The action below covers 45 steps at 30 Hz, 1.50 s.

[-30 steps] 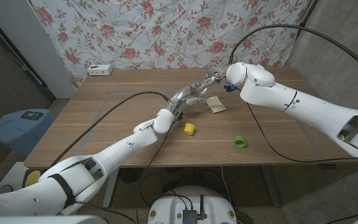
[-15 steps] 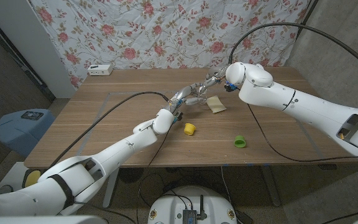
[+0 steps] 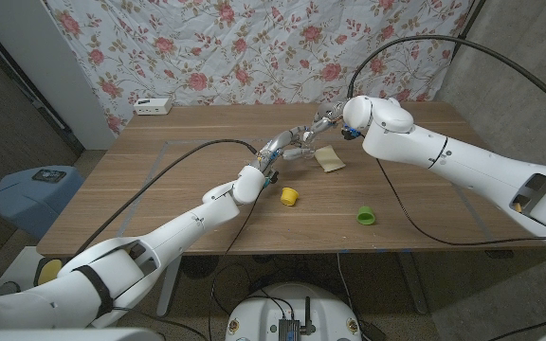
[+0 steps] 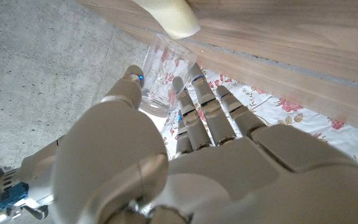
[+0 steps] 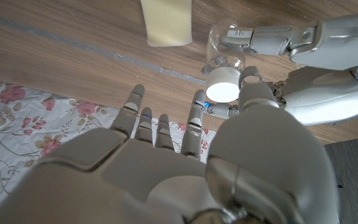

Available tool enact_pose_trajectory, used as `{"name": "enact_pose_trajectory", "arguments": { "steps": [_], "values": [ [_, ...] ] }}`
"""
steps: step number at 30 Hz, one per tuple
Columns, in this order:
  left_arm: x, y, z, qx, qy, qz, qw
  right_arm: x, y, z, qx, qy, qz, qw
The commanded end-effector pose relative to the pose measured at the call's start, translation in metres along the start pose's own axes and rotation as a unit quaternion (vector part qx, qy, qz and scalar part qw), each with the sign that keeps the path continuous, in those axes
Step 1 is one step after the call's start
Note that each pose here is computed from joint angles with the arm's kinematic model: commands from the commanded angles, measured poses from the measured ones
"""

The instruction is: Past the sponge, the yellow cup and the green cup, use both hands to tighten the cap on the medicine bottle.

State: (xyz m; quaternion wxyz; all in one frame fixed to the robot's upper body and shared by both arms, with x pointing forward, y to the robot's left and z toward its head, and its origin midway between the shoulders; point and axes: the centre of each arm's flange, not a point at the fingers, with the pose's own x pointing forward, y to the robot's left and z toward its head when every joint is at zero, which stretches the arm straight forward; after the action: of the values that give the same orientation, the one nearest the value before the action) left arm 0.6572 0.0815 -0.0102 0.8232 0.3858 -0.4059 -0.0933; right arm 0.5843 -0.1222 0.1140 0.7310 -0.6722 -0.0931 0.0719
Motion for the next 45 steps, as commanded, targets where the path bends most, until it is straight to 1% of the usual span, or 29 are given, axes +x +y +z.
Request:
{"name": "enact_pose_trajectory", "arguments": {
  "steps": [1,2,8,10,17,20,23,26,32,33,36,42,43,45],
  "values": [
    [0.0021,-0.0014,0.0006,0.0,0.001,-0.001,1.0,0.0017,0.0007,-0.0014,0.005,-0.004,-0.003,1.0],
    [0.0023,-0.0016,0.0007,0.0,-0.002,-0.003,1.0,0.0019,0.0009,-0.0014,0.006,-0.005,-0.003,1.0],
    [0.0035,-0.0024,0.001,0.0,0.0,-0.004,1.0,0.0026,0.0008,-0.0019,0.008,-0.006,-0.005,0.9999],
    [0.0037,-0.0024,0.0012,0.0,-0.004,-0.005,1.0,0.0029,0.0005,-0.002,0.009,-0.007,-0.006,0.9999],
    [0.0032,-0.0026,0.0018,0.0,-0.005,-0.005,1.0,0.0036,0.0004,-0.0018,0.011,-0.008,-0.009,0.9999],
    [0.0026,-0.0031,0.0023,0.0,0.0,-0.005,1.0,0.0038,0.0008,-0.0021,0.013,-0.008,-0.009,0.9998],
    [0.0021,-0.0037,0.0026,-0.001,-0.004,-0.006,1.0,0.0034,0.0012,-0.0026,0.014,-0.008,-0.01,0.9998],
    [0.0016,-0.0042,0.003,-0.001,-0.003,-0.007,1.0,0.0024,0.0021,-0.0032,0.015,-0.007,-0.017,0.9997],
    [0.0006,-0.0047,0.0036,-0.001,-0.001,-0.006,1.0,0.0008,0.004,-0.0042,0.018,-0.002,-0.018,0.9997],
    [0.0005,-0.0048,0.0036,-0.002,-0.005,-0.008,1.0,0.0004,0.0043,-0.0044,0.019,-0.002,-0.019,0.9996],
    [0.0001,-0.005,0.0039,-0.002,-0.002,-0.007,1.0,-0.0004,0.005,-0.0047,0.02,-0.001,-0.021,0.9996],
    [-0.0005,-0.0036,0.0037,-0.001,-0.002,-0.006,1.0,-0.0012,0.0052,-0.0058,0.023,0.0,-0.026,0.9994],
    [-0.0005,-0.0033,0.0035,-0.001,-0.006,-0.007,1.0,-0.0011,0.0053,-0.0058,0.024,0.001,-0.027,0.9994],
    [-0.0006,-0.0029,0.0032,-0.001,-0.001,-0.005,1.0,-0.0009,0.0055,-0.0057,0.025,0.0,-0.028,0.9993]
  ]
}}
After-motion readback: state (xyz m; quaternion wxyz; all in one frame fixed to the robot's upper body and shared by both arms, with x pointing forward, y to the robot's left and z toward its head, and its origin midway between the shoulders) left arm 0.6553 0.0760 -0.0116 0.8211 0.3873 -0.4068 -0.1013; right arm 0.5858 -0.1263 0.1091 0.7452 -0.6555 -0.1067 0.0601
